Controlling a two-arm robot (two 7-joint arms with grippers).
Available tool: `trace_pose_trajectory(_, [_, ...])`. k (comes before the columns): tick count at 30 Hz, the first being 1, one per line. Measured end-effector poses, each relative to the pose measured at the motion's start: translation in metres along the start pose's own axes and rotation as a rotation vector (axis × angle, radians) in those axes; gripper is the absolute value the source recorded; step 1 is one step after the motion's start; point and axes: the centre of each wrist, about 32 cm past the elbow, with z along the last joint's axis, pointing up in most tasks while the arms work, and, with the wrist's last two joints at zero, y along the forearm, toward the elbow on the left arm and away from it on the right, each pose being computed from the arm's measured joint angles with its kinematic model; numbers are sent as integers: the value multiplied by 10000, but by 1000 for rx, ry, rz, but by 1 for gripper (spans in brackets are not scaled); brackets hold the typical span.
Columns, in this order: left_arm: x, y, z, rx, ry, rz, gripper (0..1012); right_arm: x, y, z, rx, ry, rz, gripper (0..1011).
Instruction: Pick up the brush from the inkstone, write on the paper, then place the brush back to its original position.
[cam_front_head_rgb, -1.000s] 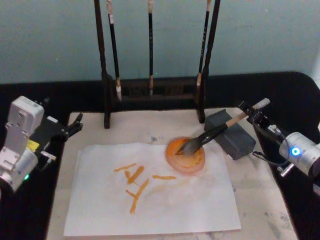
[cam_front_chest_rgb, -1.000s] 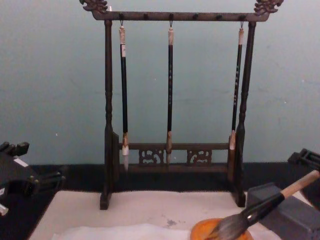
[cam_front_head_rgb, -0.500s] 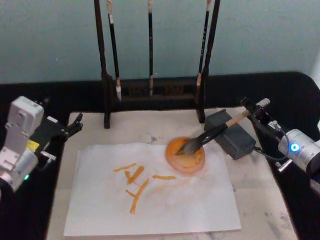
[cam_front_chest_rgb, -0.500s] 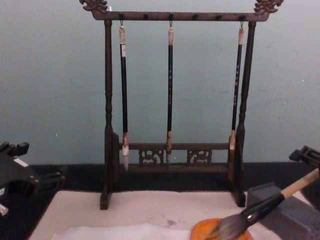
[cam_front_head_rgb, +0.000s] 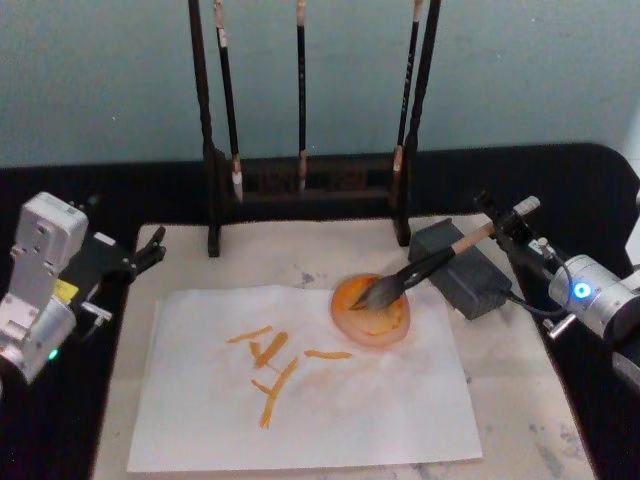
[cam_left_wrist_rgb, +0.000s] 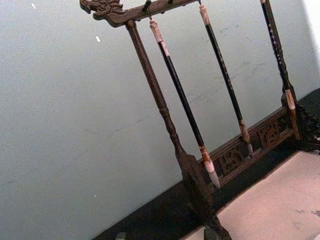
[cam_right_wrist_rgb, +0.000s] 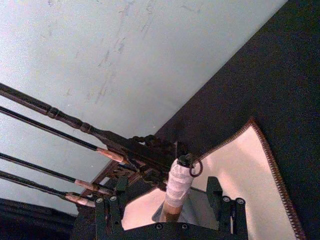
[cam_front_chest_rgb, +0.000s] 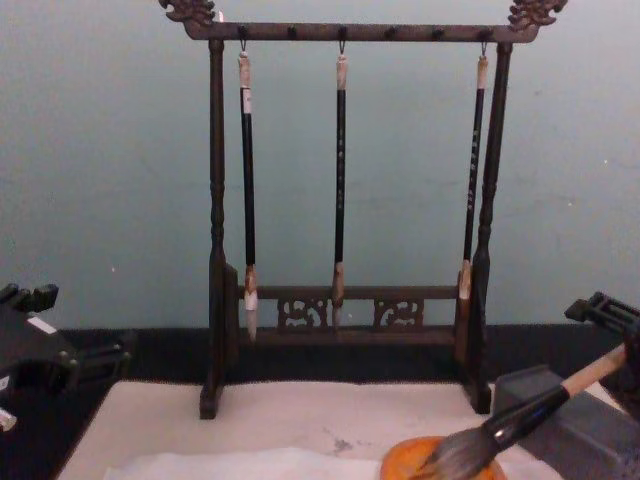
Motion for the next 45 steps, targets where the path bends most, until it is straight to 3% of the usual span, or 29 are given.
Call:
trace_pose_trajectory(15, [0, 0, 0, 0, 0, 0, 1010, -59, 5, -38, -7, 7, 34, 1000])
trace_pose_trajectory(33, [0, 0, 0, 0, 0, 0, 1010, -52, 6, -36, -6, 11, 31, 1000])
trace_pose_trajectory(37, [0, 0, 0, 0, 0, 0, 1010, -52, 6, -36, -6, 11, 31, 944])
trace_pose_trajectory(45, [0, 0, 0, 0, 0, 0, 1010, -51, 7, -33, -6, 11, 31, 704])
